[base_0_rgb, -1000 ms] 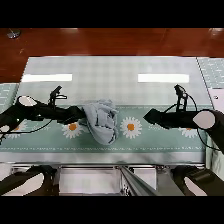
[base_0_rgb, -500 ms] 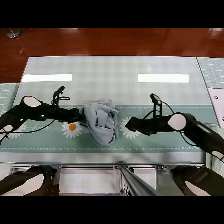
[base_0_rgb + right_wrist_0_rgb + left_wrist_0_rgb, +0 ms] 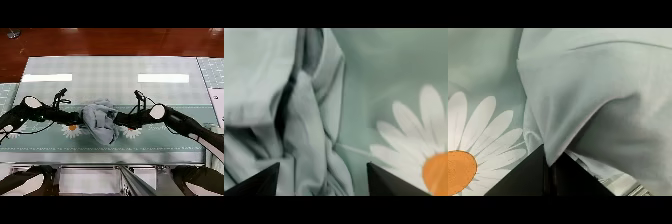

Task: Fold the shirts.

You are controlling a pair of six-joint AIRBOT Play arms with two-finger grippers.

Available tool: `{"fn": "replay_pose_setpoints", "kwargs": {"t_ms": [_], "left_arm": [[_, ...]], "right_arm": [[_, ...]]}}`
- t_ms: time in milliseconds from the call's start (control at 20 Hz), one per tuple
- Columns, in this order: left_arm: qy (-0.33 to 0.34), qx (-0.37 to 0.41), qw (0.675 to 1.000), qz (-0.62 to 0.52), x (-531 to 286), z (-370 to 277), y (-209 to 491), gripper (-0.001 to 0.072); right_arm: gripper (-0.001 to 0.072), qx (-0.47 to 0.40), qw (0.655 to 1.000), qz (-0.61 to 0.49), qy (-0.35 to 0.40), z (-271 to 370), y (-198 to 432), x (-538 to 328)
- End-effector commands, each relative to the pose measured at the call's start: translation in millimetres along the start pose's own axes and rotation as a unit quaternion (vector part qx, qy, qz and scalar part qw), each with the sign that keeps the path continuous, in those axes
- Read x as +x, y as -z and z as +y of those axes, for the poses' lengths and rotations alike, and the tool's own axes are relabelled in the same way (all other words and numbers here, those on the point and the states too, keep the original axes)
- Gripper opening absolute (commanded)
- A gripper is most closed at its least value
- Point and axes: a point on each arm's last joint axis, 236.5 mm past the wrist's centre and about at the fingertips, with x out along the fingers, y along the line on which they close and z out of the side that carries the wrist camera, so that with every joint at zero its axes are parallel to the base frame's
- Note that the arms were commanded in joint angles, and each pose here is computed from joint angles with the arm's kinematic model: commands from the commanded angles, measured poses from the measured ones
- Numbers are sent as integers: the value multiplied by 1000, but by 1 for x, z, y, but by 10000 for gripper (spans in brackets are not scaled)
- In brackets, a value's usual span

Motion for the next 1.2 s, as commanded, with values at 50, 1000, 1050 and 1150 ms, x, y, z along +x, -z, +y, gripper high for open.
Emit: {"fn": "replay_pose_setpoints", "kwargs": {"t_ms": [50, 1000, 1050, 1150], "left_arm": [[1, -1, 1000, 10, 1, 0, 6, 25], [60, 39, 901, -429, -296, -111, -142, 23], [68, 75, 869, -484, -347, -145, -145, 23], [42, 168, 815, -554, -429, -211, -129, 23]], "right_arm": [[606, -7, 1000, -2, 4, 6, -20, 19], [23, -207, 935, -287, -32, 136, -189, -229], [23, -239, 907, -346, -29, 166, -196, -287], [23, -287, 850, -441, -23, 213, -185, -393]]}}
